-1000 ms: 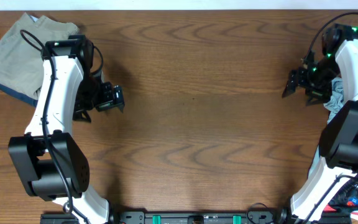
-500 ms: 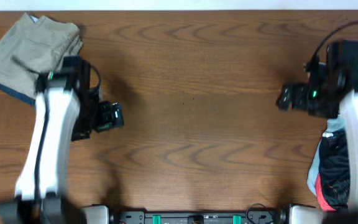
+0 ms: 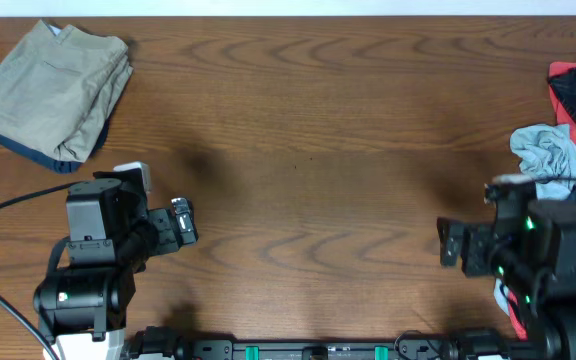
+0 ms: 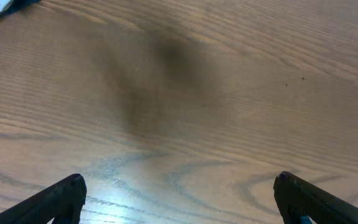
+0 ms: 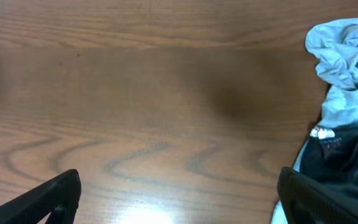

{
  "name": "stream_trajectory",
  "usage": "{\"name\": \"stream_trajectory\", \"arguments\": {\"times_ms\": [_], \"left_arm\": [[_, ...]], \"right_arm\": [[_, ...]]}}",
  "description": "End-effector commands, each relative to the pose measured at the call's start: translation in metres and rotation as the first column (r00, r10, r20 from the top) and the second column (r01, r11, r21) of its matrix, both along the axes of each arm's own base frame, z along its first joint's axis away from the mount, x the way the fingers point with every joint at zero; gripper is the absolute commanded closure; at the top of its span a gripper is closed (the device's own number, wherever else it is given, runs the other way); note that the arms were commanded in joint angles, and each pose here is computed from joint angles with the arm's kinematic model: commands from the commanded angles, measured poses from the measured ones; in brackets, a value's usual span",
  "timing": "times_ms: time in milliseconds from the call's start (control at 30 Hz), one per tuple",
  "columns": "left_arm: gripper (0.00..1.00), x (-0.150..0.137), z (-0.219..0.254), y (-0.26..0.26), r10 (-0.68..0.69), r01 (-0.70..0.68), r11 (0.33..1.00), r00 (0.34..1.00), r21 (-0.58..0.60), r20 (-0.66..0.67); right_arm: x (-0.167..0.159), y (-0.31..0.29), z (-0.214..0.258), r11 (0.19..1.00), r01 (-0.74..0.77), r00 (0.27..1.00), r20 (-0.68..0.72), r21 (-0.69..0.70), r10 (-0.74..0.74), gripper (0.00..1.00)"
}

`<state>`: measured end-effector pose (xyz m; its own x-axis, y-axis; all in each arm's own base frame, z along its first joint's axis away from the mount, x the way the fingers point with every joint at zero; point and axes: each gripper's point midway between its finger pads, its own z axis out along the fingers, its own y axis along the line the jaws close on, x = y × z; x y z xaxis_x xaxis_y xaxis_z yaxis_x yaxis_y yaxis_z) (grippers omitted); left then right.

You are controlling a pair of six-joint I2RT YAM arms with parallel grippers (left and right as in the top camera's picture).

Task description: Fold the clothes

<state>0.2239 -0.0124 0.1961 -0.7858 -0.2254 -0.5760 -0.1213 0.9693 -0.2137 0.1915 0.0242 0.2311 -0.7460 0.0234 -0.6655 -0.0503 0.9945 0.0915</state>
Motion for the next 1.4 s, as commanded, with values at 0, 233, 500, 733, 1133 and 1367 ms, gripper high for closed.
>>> {"name": "stream_trajectory", "arguments": {"times_ms": [0, 233, 500, 733, 1133, 1367], "left_arm": [[0.02, -0.001, -0.003, 0.001, 0.007, -0.007, 1.0, 1.0, 0.004, -0.008], [0.02, -0.001, -0.003, 0.001, 0.007, -0.007, 1.0, 1.0, 0.004, -0.009], [0.02, -0.001, -0.003, 0.001, 0.007, -0.007, 1.0, 1.0, 0.004, -0.009], [0.02, -0.001, -0.003, 0.001, 0.007, -0.007, 1.0, 1.0, 0.004, -0.009], [0.02, -0.001, -0.003, 0.001, 0.007, -0.007, 1.0, 1.0, 0.004, -0.009], [0.02, -0.001, -0.003, 0.001, 0.007, -0.007, 1.0, 1.0, 0.004, -0.009]], "right_arm": [[-0.009, -0.002, -0.001, 1.0, 0.008, 1.0, 0.007, -0.007, -0.008, 0.01], [-0.019, -0.003, -0.007, 1.0, 0.007, 0.999, -0.031, -0.011, -0.008, 0.01], [-0.021, -0.003, -0.006, 1.0, 0.008, 1.0, -0.023, -0.01, -0.008, 0.01], [-0.026, -0.004, -0.001, 1.0, 0.008, 1.0, 0.016, -0.006, -0.008, 0.01], [-0.052, -0.012, 0.028, 0.999, 0.034, 0.972, 0.231, 0.0, -0.033, 0.01], [-0.027, -0.016, 0.05, 0.998, 0.051, 0.849, 0.528, -0.022, -0.032, 0.01]]}}
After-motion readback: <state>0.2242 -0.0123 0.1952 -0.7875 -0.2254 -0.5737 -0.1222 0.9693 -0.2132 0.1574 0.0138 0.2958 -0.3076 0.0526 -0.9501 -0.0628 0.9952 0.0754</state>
